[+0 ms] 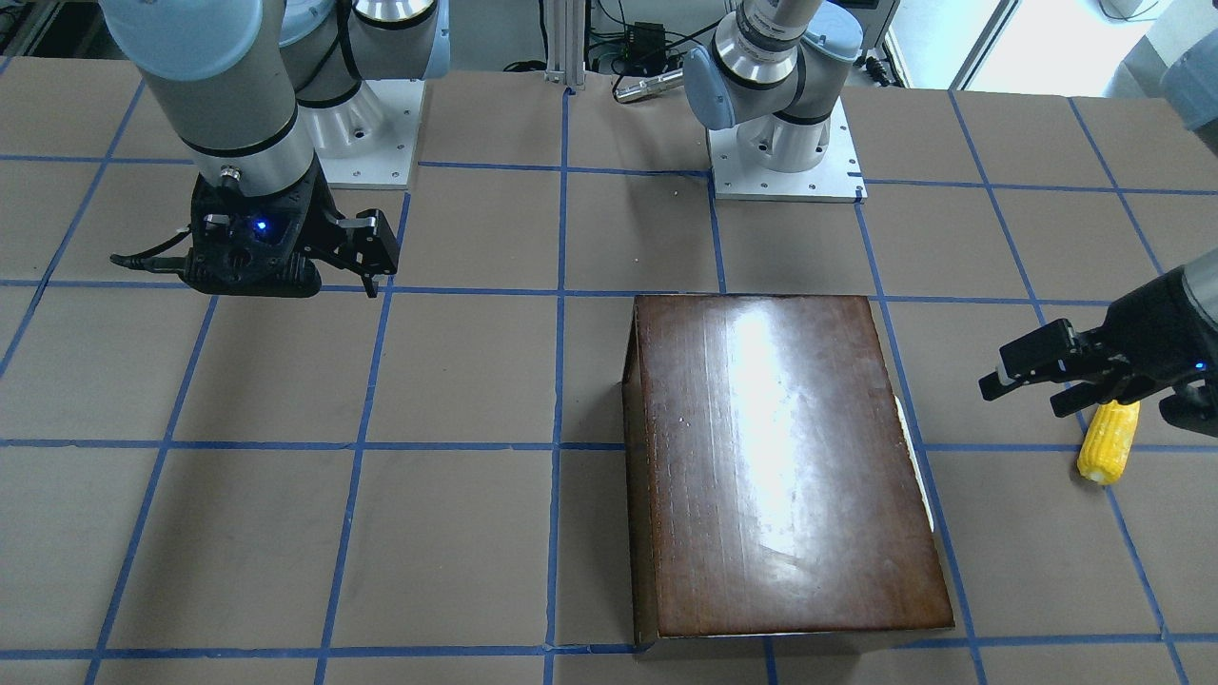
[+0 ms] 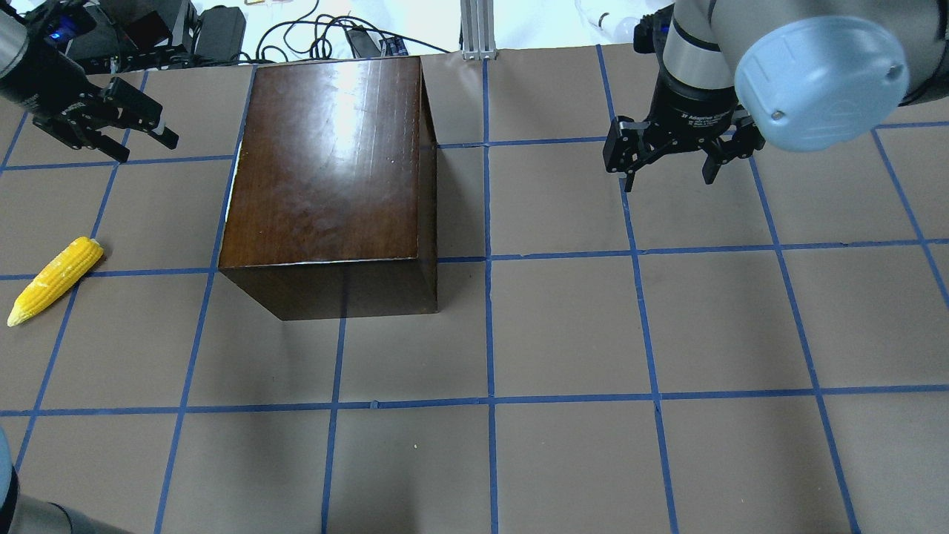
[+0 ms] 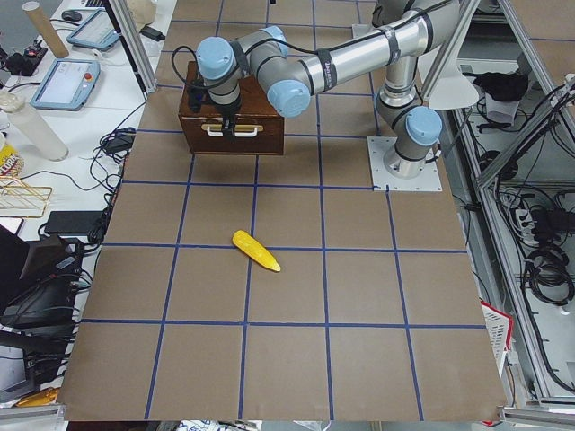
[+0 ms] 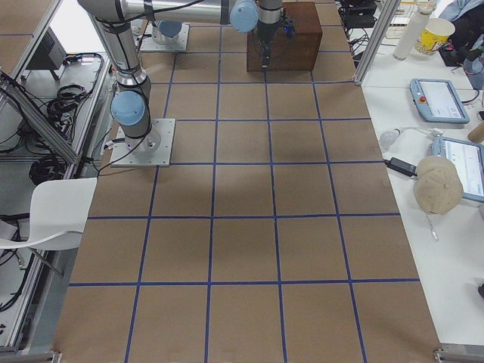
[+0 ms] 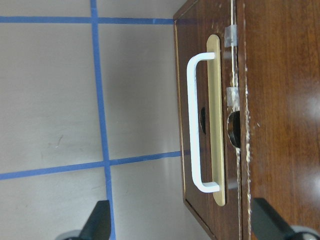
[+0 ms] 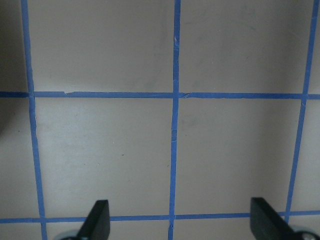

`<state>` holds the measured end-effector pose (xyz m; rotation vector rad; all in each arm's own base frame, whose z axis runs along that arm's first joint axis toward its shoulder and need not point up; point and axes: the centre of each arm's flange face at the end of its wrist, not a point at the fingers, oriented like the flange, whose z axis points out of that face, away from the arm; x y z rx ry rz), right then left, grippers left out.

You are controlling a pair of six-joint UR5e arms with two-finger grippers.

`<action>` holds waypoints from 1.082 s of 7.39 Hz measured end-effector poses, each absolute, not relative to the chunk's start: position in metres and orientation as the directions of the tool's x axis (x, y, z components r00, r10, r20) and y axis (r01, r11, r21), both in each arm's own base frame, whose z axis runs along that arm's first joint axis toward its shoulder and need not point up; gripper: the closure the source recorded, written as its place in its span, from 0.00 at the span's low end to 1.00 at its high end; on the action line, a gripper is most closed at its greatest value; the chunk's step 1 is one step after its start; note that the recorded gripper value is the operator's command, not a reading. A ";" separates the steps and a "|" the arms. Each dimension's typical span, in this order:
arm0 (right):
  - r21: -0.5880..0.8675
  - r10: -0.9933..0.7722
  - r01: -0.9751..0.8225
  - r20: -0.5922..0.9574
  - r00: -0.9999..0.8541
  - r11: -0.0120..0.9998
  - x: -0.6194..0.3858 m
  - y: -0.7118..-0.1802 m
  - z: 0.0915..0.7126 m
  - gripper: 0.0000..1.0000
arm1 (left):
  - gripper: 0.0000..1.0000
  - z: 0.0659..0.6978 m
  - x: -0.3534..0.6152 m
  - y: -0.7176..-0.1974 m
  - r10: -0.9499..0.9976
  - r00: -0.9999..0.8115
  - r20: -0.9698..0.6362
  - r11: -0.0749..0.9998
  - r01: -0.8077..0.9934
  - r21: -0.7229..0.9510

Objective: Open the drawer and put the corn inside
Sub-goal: 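Lower the left gripper beside the cabinet toward the white drawer handle, then align the left gripper with the white bar handle and grasp it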

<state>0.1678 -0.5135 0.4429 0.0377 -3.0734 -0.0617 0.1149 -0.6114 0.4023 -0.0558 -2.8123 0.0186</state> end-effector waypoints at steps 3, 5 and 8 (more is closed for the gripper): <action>0.040 -0.026 -0.023 0.067 -0.997 0.999 0.168 -0.513 0.443 0.00 | 0.00 0.357 0.124 -0.633 0.033 -0.936 0.350 0.999 0.034 -0.002; 0.040 -0.026 -0.023 0.067 -0.997 0.999 0.168 -0.513 0.443 0.00 | 0.00 0.330 0.125 -0.638 0.024 -0.929 0.369 0.999 0.034 0.021; 0.040 -0.026 -0.023 0.067 -0.997 0.999 0.168 -0.513 0.443 0.00 | 0.00 0.307 0.116 -0.645 0.019 -0.911 0.413 0.999 0.038 0.039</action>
